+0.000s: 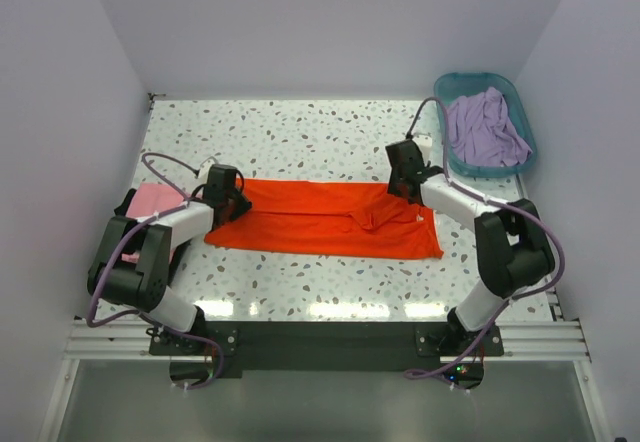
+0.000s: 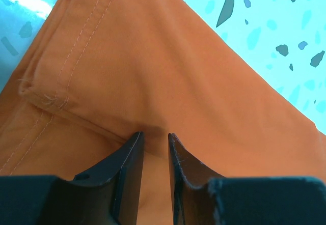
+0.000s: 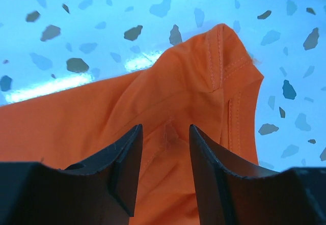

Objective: Fold and stack the t-shirts
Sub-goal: Fold the tshirt

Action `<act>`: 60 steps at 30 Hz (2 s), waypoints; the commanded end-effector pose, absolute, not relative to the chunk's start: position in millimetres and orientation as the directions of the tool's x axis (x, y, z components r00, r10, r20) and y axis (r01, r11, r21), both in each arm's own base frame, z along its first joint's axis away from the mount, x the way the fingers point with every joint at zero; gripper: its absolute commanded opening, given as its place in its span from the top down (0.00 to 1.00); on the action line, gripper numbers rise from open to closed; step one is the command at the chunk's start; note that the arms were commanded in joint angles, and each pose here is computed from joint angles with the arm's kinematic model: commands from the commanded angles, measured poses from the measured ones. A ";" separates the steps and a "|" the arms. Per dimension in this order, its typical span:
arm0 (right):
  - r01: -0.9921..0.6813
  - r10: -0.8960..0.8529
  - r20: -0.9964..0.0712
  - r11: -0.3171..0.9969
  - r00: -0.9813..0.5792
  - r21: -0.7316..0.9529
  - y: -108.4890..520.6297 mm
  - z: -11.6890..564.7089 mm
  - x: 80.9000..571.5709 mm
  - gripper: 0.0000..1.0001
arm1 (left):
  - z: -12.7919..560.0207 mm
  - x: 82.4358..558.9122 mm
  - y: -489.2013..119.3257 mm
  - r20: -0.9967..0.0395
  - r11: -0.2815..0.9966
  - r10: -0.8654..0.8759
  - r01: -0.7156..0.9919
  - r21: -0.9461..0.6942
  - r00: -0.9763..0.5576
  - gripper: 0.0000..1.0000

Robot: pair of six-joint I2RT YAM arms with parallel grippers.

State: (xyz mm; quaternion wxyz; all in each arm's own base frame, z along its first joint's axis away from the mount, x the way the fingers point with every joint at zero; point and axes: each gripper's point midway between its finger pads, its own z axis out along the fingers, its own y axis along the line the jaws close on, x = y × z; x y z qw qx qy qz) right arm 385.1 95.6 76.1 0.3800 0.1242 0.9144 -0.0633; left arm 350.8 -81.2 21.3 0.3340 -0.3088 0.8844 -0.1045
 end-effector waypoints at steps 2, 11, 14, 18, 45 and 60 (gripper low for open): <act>0.212 0.155 -0.686 0.977 -0.711 0.002 104.2 68.2 392.8 0.55 | 24.6 350.2 -75.2 -0.532 0.780 -0.624 -0.490 -0.388 -0.572 0.69; 0.223 0.155 -0.644 0.975 -0.749 -0.024 101.1 41.2 384.7 0.63 | 28.5 352.0 -74.8 -0.541 0.785 -0.619 -0.482 -0.390 -0.570 0.69; 0.231 0.163 -0.644 0.973 -0.748 -0.022 98.7 40.3 379.2 0.72 | 28.8 352.0 -74.2 -0.541 0.784 -0.620 -0.483 -0.390 -0.569 0.69; 0.243 0.174 -0.650 0.970 -0.740 -0.018 93.8 45.4 369.5 0.88 | 29.9 352.6 -74.4 -0.541 0.783 -0.621 -0.483 -0.393 -0.567 0.69; 0.266 0.320 -0.673 0.946 -0.667 0.185 72.2 70.8 264.5 0.71 | 34.5 354.6 -75.4 -0.543 0.786 -0.619 -0.458 -0.416 -0.568 0.66; -0.048 -0.042 -0.738 0.999 -0.673 -0.014 166.2 105.3 301.2 0.68 | 50.6 364.3 -80.4 -0.560 0.799 -0.601 -0.416 -0.434 -0.570 0.63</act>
